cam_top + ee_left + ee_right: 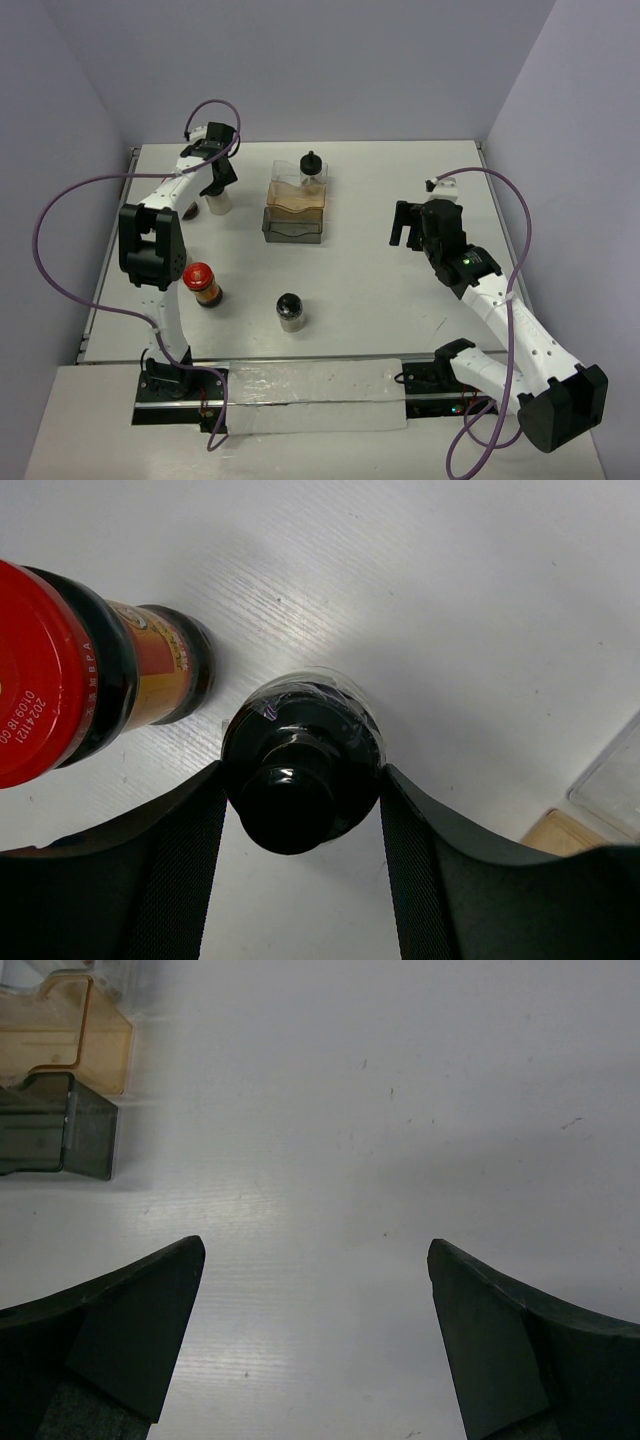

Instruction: Organize the condiment bottles

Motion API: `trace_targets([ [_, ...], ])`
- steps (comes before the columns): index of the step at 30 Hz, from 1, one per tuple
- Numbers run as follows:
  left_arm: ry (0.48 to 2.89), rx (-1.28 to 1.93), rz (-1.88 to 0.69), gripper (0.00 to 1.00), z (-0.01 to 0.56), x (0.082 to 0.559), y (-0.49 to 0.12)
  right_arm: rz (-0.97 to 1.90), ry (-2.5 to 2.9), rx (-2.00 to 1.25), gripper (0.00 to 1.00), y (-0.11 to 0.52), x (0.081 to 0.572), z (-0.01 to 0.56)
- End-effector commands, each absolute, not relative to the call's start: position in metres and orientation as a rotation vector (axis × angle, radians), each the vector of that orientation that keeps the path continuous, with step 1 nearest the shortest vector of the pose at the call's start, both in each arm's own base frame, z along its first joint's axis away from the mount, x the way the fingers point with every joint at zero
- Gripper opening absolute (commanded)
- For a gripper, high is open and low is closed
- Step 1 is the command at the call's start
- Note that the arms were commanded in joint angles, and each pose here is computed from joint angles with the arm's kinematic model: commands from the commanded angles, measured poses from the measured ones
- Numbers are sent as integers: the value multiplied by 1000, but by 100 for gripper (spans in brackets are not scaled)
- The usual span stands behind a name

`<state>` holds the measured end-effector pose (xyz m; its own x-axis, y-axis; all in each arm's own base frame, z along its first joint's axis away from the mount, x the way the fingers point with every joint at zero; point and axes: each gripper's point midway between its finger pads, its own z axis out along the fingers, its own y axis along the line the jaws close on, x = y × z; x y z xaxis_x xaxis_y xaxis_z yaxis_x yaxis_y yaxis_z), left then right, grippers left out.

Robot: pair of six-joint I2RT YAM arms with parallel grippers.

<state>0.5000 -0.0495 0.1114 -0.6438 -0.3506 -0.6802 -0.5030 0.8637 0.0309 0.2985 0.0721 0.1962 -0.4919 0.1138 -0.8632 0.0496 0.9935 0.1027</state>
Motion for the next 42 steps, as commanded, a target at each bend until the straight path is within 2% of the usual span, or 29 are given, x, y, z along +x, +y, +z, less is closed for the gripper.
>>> trace_targets([
  [1,2219,-529,203,10,182,509,-61,94,2054,112,100,76,303,202],
  [9,2110,-299,137,10,271,505,-123,106,2041,111,100,77,303,207],
  [16,2073,-204,-9,10,294,523,-181,100,2040,114,100,75,301,209],
  [27,2045,-193,-141,10,269,559,-222,88,2041,121,100,73,301,211],
  [42,2046,-188,-161,10,238,580,-236,80,2057,116,100,74,301,207],
])
